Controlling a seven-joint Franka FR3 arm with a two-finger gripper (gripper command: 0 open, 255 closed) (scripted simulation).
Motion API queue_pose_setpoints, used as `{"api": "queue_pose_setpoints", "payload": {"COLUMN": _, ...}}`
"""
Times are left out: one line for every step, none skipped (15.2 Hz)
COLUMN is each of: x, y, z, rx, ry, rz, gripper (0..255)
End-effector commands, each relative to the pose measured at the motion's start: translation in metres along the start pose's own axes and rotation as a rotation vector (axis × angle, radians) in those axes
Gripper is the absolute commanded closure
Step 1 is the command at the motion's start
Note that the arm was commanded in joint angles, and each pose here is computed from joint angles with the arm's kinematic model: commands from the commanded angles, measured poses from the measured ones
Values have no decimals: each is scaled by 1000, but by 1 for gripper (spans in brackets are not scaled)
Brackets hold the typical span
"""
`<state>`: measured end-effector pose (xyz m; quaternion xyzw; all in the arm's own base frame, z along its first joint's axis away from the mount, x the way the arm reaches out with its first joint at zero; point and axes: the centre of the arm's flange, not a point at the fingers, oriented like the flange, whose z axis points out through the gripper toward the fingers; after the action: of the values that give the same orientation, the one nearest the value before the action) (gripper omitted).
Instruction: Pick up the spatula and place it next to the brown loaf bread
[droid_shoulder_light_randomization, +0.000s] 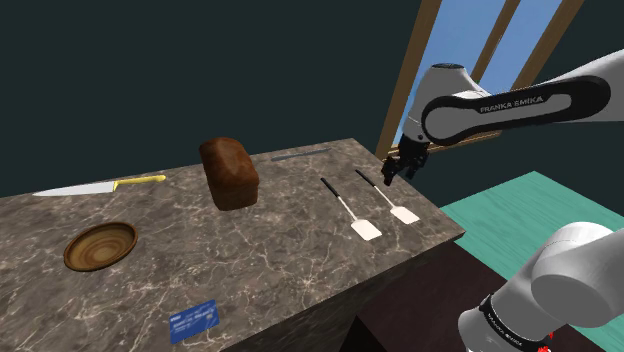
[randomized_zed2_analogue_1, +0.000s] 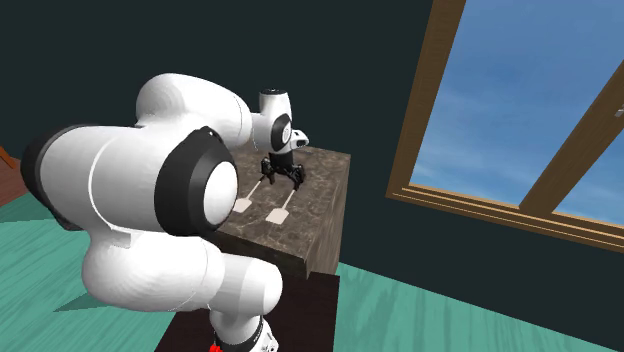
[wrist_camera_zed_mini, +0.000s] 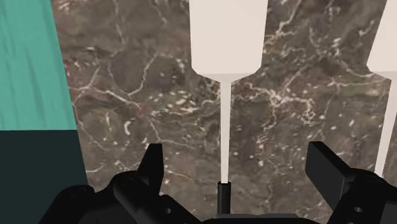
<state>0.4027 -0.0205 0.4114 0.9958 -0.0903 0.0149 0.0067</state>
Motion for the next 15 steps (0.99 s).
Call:
{"api": "queue_pose_setpoints", "payload": {"x": 18, "y": 1, "z": 16, "rx": 5, "ry": 20, "rz": 6, "gripper": 0}}
{"api": "queue_pose_setpoints", "payload": {"x": 25, "y": 1, "z": 25, "rx": 8, "ry": 28, "rz": 10, "gripper": 0}}
{"api": "queue_pose_setpoints", "payload": {"x": 33, "y": 0, "z": 34, "rx": 10, "ry": 35, "rz": 12, "gripper": 0}}
{"api": "queue_pose_setpoints", "payload": {"x": 33, "y": 0, "z": 39, "rx": 10, "ry": 35, "rz": 12, "gripper": 0}}
{"api": "queue_pose_setpoints", "payload": {"x": 33, "y": 0, "z": 45, "rx": 10, "ry": 35, "rz": 12, "gripper": 0}}
{"api": "queue_pose_setpoints", "payload": {"x": 33, "y": 0, "z": 50, "rx": 10, "ry": 35, "rz": 12, "gripper": 0}}
{"api": "queue_pose_setpoints", "payload": {"x": 33, "y": 0, "z": 55, "rx": 10, "ry": 35, "rz": 12, "gripper": 0}}
{"api": "queue_pose_setpoints", "payload": {"x": 34, "y": 0, "z": 60, "rx": 10, "ry": 35, "rz": 12, "gripper": 0}}
{"api": "queue_pose_setpoints", "payload": {"x": 34, "y": 0, "z": 66, "rx": 10, "ry": 35, "rz": 12, "gripper": 0}}
{"api": "queue_pose_setpoints", "payload": {"x": 34, "y": 0, "z": 71, "rx": 10, "ry": 35, "rz": 12, "gripper": 0}}
{"api": "queue_pose_setpoints", "payload": {"x": 34, "y": 0, "z": 74, "rx": 10, "ry": 35, "rz": 12, "gripper": 0}}
{"api": "queue_pose_setpoints", "payload": {"x": 34, "y": 0, "z": 74, "rx": 10, "ry": 35, "rz": 12, "gripper": 0}}
{"api": "queue_pose_setpoints", "payload": {"x": 34, "y": 0, "z": 74, "rx": 10, "ry": 35, "rz": 12, "gripper": 0}}
{"api": "queue_pose_setpoints", "payload": {"x": 34, "y": 0, "z": 74, "rx": 10, "ry": 35, "rz": 12, "gripper": 0}}
{"api": "queue_pose_setpoints", "payload": {"x": 34, "y": 0, "z": 74, "rx": 10, "ry": 35, "rz": 12, "gripper": 0}}
